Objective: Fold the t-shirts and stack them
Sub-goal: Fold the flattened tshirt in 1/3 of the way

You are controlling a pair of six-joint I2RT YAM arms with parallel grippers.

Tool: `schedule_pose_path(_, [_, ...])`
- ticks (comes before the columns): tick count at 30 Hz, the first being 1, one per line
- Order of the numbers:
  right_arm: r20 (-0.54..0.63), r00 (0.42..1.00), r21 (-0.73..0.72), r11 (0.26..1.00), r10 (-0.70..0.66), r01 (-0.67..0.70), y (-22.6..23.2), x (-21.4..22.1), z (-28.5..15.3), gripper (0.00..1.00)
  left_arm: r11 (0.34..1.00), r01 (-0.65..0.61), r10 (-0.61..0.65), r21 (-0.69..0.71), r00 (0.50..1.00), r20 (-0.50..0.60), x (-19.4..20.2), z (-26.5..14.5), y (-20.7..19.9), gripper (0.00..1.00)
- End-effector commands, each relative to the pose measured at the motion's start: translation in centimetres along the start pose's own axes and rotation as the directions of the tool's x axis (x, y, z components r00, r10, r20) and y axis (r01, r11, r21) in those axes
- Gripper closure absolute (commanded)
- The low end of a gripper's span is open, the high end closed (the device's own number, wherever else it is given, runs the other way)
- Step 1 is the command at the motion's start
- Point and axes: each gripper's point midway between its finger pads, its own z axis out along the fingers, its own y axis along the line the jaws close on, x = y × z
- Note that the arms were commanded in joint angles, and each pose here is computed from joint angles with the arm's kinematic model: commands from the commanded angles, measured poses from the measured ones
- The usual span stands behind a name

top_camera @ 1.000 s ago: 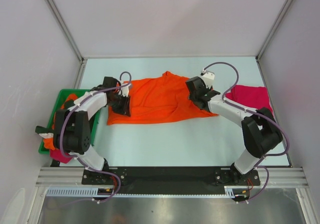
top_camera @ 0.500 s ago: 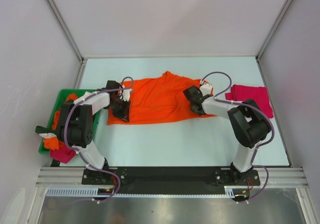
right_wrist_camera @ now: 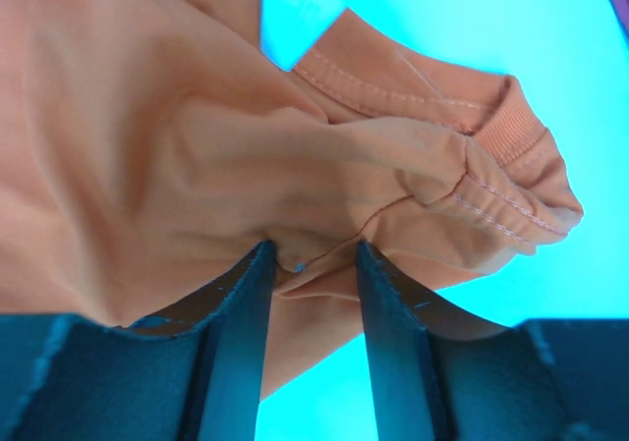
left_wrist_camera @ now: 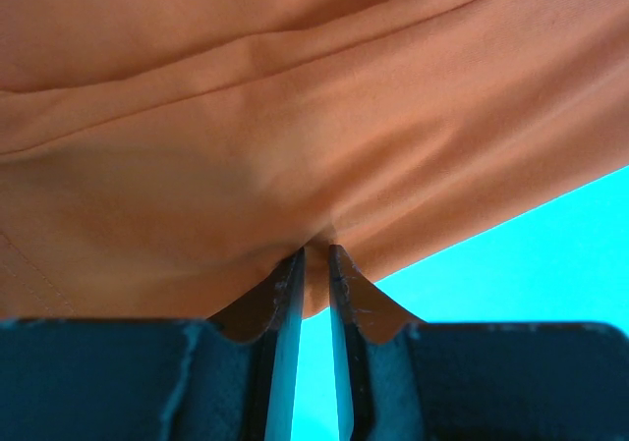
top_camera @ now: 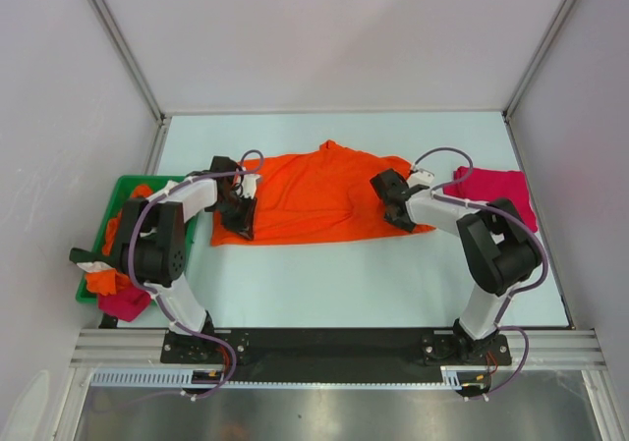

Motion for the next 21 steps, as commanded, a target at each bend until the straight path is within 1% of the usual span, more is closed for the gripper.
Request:
schedule_pose_path(1, [-0.098,0.995,0.133,0.990,-0.032,0.045,-4.7,2.9,-0.5,0.58,0.998,-0.035,0.031,-0.059,0.997,-0.075,1.4,0.7,1.5,0.78])
schedule_pose_path(6, [-0.133,0.991,0.173,0.984,-0.028,0.051,-6.8,4.4,-1.0,0.57,0.998,-0.044,0.040,-0.051,0.995,-0.086,2.0,0.6,1.3,0.78])
schedule_pose_path(12, [-0.139,0.990,0.199,0.980,0.028,0.000,-9.3,5.2,-2.1,0.55,0.998,-0.054,0.050,-0.032,0.992,-0.118,3.3,0.8,1.0,0.78])
schedule_pose_path(17, [-0.140,0.989,0.223,0.975,0.038,-0.005,-11.0,5.7,-2.7,0.52,0.998,-0.060,0.058,-0.017,0.991,-0.121,3.9,0.4,0.6,0.78])
schedule_pose_path(19, [-0.115,0.993,0.190,0.982,0.038,-0.016,-10.4,5.1,-2.7,0.50,0.998,-0.067,0.065,-0.009,0.992,-0.109,3.8,0.2,0.4,0.77])
schedule_pose_path(21, [-0.086,0.996,0.146,0.989,0.013,0.000,-9.3,4.1,-2.7,0.45,0.997,-0.076,0.076,-0.004,0.994,-0.082,3.2,-0.3,0.2,0.76])
